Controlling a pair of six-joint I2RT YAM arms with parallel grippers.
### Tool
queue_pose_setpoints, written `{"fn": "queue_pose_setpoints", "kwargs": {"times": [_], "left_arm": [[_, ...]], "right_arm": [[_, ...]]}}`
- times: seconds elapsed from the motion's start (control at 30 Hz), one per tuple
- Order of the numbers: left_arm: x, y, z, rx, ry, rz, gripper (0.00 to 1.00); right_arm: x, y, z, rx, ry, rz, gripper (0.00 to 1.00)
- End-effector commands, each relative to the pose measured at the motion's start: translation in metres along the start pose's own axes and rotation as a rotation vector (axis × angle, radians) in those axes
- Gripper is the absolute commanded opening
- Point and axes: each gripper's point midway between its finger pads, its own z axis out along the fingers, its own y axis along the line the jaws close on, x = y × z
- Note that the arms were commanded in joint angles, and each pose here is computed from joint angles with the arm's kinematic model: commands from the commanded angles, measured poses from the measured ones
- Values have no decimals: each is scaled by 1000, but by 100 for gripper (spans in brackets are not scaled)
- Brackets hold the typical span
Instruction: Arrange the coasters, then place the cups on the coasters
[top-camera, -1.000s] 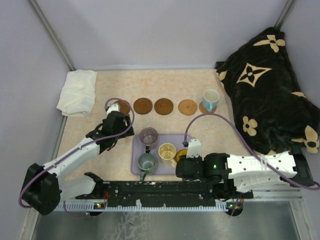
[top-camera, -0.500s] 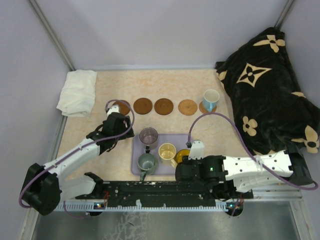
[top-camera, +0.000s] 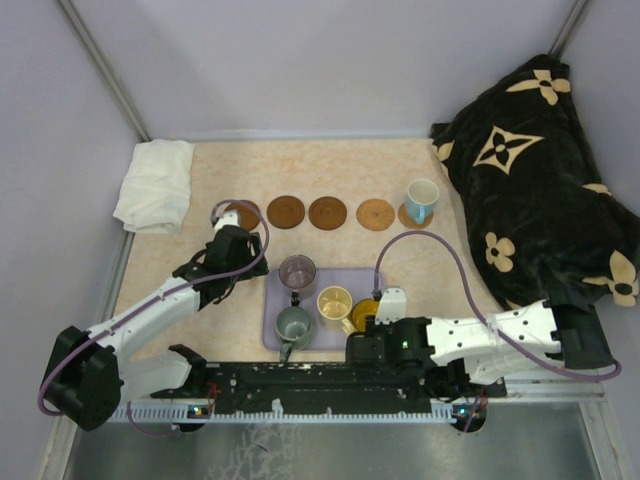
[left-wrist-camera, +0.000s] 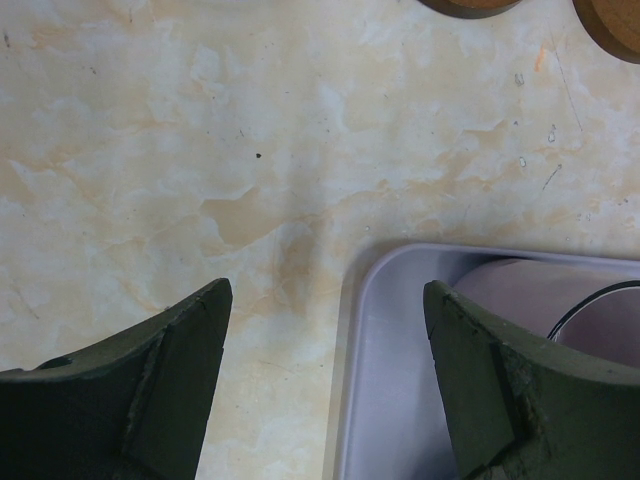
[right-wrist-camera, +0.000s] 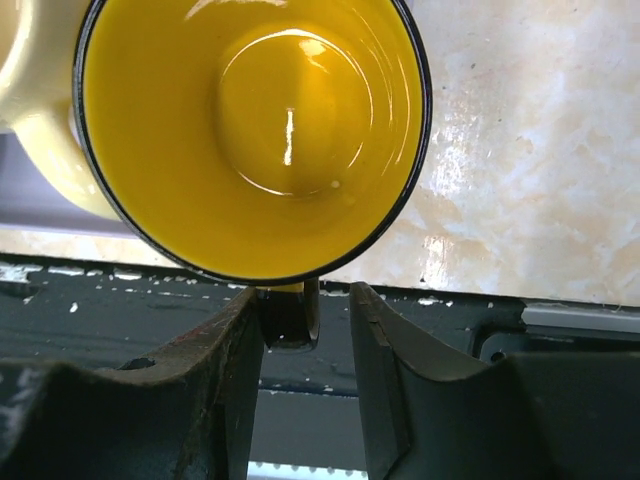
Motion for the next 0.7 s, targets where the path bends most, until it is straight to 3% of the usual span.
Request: {"fn": "queue_pose_setpoints", "kwargs": {"times": [0.0,0.33,0.53,0.67], "left_arm": [[0,0,1,8,-1,-16,83],[3,2,2,2,5,-13,83],[4,1,2,6,8,-14,83],[6,0,3,11,13,-15,83]], "right_arm": [[-15,12,-1,1,-76,27,38],[-20,13,0,60,-102,8,25],[-23,15,-2,80,-106,-8,0],[-28,13,-6,98,-119,0,0]]}}
